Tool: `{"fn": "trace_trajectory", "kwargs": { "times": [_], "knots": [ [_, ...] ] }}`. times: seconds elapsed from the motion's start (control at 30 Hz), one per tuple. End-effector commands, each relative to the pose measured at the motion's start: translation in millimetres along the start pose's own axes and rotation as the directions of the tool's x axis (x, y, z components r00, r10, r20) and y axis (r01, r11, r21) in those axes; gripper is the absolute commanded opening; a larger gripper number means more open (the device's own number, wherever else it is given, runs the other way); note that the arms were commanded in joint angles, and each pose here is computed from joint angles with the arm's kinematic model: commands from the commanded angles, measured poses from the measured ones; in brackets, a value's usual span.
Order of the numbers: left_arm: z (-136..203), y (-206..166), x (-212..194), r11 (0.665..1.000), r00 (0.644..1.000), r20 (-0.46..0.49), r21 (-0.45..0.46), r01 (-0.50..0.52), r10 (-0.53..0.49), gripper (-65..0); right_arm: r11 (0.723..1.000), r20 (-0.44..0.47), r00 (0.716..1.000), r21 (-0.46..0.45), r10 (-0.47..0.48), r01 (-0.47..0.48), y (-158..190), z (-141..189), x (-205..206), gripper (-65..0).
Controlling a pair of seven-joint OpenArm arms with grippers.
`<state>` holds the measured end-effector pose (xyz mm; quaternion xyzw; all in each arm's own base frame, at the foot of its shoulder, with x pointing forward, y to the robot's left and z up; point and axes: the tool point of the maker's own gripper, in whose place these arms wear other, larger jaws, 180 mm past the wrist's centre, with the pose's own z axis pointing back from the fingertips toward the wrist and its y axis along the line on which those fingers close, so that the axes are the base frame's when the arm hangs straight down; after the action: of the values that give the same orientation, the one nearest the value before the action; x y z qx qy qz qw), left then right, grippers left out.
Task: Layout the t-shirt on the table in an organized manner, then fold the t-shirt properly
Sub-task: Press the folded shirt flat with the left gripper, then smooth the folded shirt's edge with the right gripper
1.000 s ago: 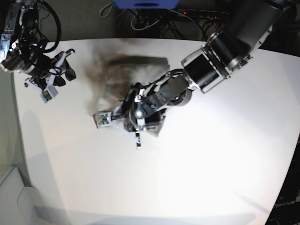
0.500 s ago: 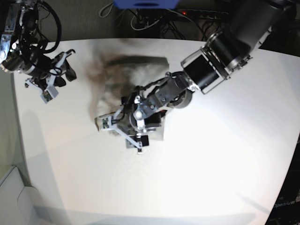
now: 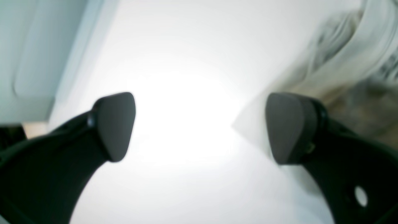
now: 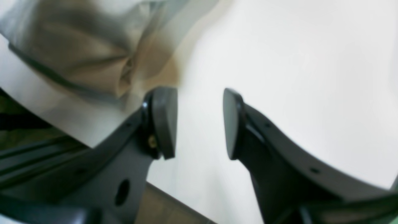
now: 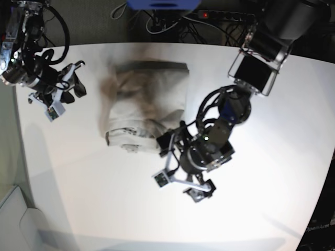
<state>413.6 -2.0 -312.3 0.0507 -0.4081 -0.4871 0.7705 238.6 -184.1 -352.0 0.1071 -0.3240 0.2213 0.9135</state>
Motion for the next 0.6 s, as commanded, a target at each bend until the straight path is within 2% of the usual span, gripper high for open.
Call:
{"fn": "trace_trajectory", "kwargs": {
  "times": [0.0,0.1,0.17,0.27,0.3,0.4,0.5,0.57],
  "knots": [
    [11,27,1,0.997,1.0,0.006,0.068,-0.021,0.02,0.0,1.0,0.069,0.998,0.01,0.01,-0.011,3,1,21,-39.9],
    [30,53,-47,0.985,0.99,-0.089,0.141,-0.098,0.112,0.0,0.999,0.111,0.994,0.031,0.009,-0.013,11,-5,37,-40.2],
    [51,69,-81,0.966,0.974,-0.131,0.206,-0.157,0.186,0.0,0.999,0.156,0.988,0.047,0.003,-0.01,18,-10,54,-42.7],
    [87,81,-131,0.924,0.936,-0.191,0.304,-0.231,0.297,0.0,0.997,0.229,0.973,0.076,-0.013,-0.005,30,-16,82,-53.5],
    [98,83,-143,0.911,0.924,-0.201,0.331,-0.247,0.324,-2.1,0.997,0.247,0.969,0.082,-0.015,-0.006,32,-17,89,-57.3],
    [132,87,-177,0.866,0.886,-0.235,0.413,-0.281,0.4,-18.5,0.993,0.284,0.958,0.116,-0.024,-0.01,45,-22,106,-65.0],
    [161,83,-204,0.827,0.846,-0.266,0.474,-0.303,0.462,-38.7,0.987,0.284,0.959,0.157,-0.016,-0.03,62,-28,109,-65.0],
    [172,79,-215,0.813,0.83,-0.275,0.492,-0.313,0.486,-48.1,0.981,0.272,0.962,0.187,-0.009,-0.043,75,-32,105,-65.0]
  ]
}}
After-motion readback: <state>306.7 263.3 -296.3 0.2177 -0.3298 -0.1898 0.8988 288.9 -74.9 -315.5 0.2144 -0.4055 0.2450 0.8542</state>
